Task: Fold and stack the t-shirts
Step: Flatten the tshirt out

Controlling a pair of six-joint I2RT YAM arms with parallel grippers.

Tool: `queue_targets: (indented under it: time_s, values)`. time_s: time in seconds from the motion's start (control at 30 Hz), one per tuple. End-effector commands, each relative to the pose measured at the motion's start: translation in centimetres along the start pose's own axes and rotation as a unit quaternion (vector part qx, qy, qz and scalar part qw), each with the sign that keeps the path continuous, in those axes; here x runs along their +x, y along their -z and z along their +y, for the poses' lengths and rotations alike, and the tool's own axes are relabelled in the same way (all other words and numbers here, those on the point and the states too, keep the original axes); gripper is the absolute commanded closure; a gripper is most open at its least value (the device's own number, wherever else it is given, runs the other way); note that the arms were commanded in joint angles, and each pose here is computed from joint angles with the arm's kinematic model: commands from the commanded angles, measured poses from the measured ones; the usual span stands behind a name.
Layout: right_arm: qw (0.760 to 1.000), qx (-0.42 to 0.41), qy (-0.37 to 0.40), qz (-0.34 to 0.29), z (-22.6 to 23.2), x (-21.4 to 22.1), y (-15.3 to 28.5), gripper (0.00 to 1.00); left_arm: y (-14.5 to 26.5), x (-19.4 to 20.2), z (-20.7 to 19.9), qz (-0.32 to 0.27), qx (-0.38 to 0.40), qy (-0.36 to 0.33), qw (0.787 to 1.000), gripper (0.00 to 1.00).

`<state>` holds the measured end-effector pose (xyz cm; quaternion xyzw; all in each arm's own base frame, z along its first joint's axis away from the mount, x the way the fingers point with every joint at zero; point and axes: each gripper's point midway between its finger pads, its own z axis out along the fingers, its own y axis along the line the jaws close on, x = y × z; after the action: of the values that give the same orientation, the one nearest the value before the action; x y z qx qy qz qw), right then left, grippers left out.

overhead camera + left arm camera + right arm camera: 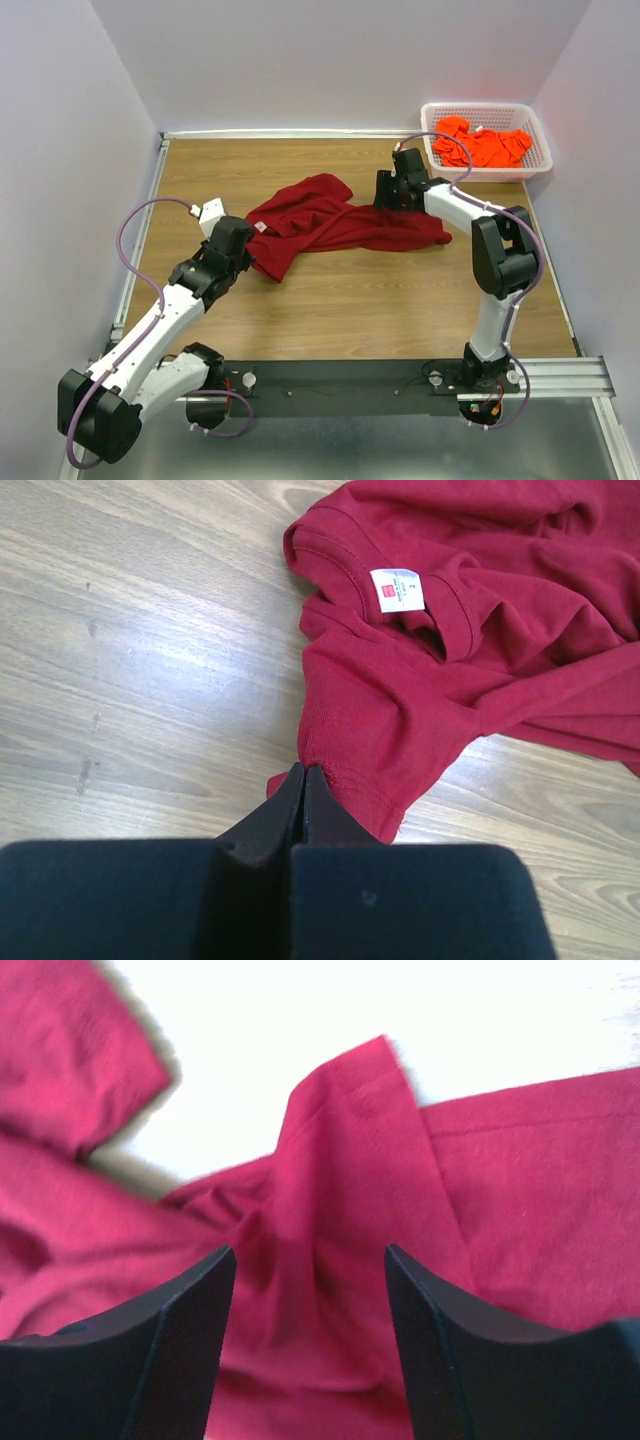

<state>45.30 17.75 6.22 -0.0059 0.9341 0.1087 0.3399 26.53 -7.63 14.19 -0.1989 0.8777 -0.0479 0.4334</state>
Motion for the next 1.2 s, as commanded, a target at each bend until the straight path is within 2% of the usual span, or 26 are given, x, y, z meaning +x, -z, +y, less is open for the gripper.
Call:
queue_targets:
  time_s: [0.0, 0.2, 0.27, 0.3, 0.33, 0.4, 0.43, 0.47, 0.5, 0.6, 0.63, 0.7, 0.73, 0.77, 0.8, 0.83, 0.87, 0.97, 1.0, 1.1, 1.13, 1.17]
  values:
    - [0.999, 0.031, -0.032, -0.017, -0.5, -1.1, -2.1, 0.33, 0.0, 0.1, 1.3, -0.009, -0.019, 0.008, 1.000, 1.00]
    - [0.999, 0.033, -0.039, 0.003, -0.6, 0.1, -3.9, 0.41, -0.4, -0.4, 1.9, -0.018, -0.027, 0.001, 0.999, 1.00]
    - [0.999, 0.030, -0.039, 0.004, -0.5, 0.1, -4.1, 0.50, -0.5, -0.6, 1.9, -0.020, -0.028, 0.002, 0.999, 1.00]
    - [0.999, 0.031, -0.039, 0.002, -0.4, -0.1, -4.1, 0.55, -0.6, -0.9, 2.0, -0.022, -0.029, 0.002, 0.999, 1.00]
    - [0.999, 0.032, -0.040, -0.007, -0.4, -0.8, -3.9, 0.71, -0.8, -0.9, 2.1, -0.023, -0.031, 0.002, 0.999, 1.00]
    - [0.999, 0.033, -0.032, -0.028, -0.1, -2.6, -3.4, 0.86, -1.2, -2.0, 2.8, -0.036, -0.040, 0.005, 0.999, 1.00]
    - [0.998, 0.025, -0.020, -0.053, 0.5, -5.1, -2.6, 0.95, -1.4, -3.3, 2.6, -0.054, -0.034, 0.010, 0.998, 1.00]
    - [0.997, 0.021, -0.014, -0.073, 0.9, -6.8, -1.9, 0.98, -1.6, -4.4, 2.9, -0.063, -0.036, 0.014, 0.997, 1.00]
    - [0.994, 0.019, -0.004, -0.111, 1.5, -10.3, -0.3, 0.99, -2.0, -6.5, 3.6, -0.076, -0.041, 0.014, 0.996, 1.00]
    - [0.983, 0.031, -0.001, -0.182, 1.3, -16.3, 3.4, 0.99, -2.9, -11.7, 4.0, -0.110, -0.053, 0.020, 0.992, 1.00]
    - [0.977, 0.034, 0.003, -0.210, 1.2, -18.6, 5.1, 0.99, -1.7, -16.7, 3.9, -0.153, -0.054, 0.039, 0.986, 1.00]
    - [0.959, 0.037, -0.004, -0.282, 1.2, -23.9, 9.9, 0.99, -1.9, -20.1, 3.4, -0.160, -0.063, 0.036, 0.984, 1.00]
    - [0.951, 0.040, 0.000, -0.305, 1.0, -25.6, 11.8, 0.99, 0.5, -24.7, 2.0, -0.202, -0.048, 0.048, 0.977, 1.00]
    - [0.944, 0.039, 0.002, -0.327, 1.1, -26.9, 13.8, 0.99, 1.4, -26.4, 1.6, -0.215, -0.043, 0.055, 0.974, 1.00]
    - [0.930, 0.035, 0.000, -0.366, 1.5, -29.1, 17.7, 0.99, 2.3, -27.9, 1.0, -0.229, -0.034, 0.059, 0.971, 1.00]
    - [0.923, 0.033, 0.001, -0.383, 1.7, -29.9, 19.6, 0.99, 3.9, -29.6, 0.6, -0.256, -0.025, 0.067, 0.964, 1.00]
    - [0.913, 0.031, -0.001, -0.406, 1.8, -30.6, 22.8, 0.99, 7.2, -32.2, 0.3, -0.304, -0.013, 0.079, 0.949, 1.00]
    - [0.902, 0.034, -0.004, -0.431, 1.2, -29.7, 27.7, 0.99, 12.4, -34.6, 0.6, -0.361, -0.008, 0.089, 0.928, 1.00]
    - [0.900, 0.033, -0.005, -0.435, 1.2, -29.8, 27.8, 0.99, 13.1, -34.6, 0.7, -0.364, -0.008, 0.091, 0.927, 1.00]
    - [0.906, 0.024, -0.010, -0.423, 0.4, -25.8, 28.6, 0.99, 12.6, -31.7, 1.0, -0.343, 0.005, 0.092, 0.935, 1.00]
    - [0.912, 0.020, -0.016, -0.410, -0.2, -23.0, 28.1, 0.98, 9.7, -28.7, 1.6, -0.304, -0.002, 0.095, 0.948, 1.00]
    - [0.919, 0.026, -0.024, -0.393, -0.9, -20.9, 27.0, 0.98, 9.4, -26.9, 1.8, -0.288, 0.005, 0.096, 0.953, 1.00]
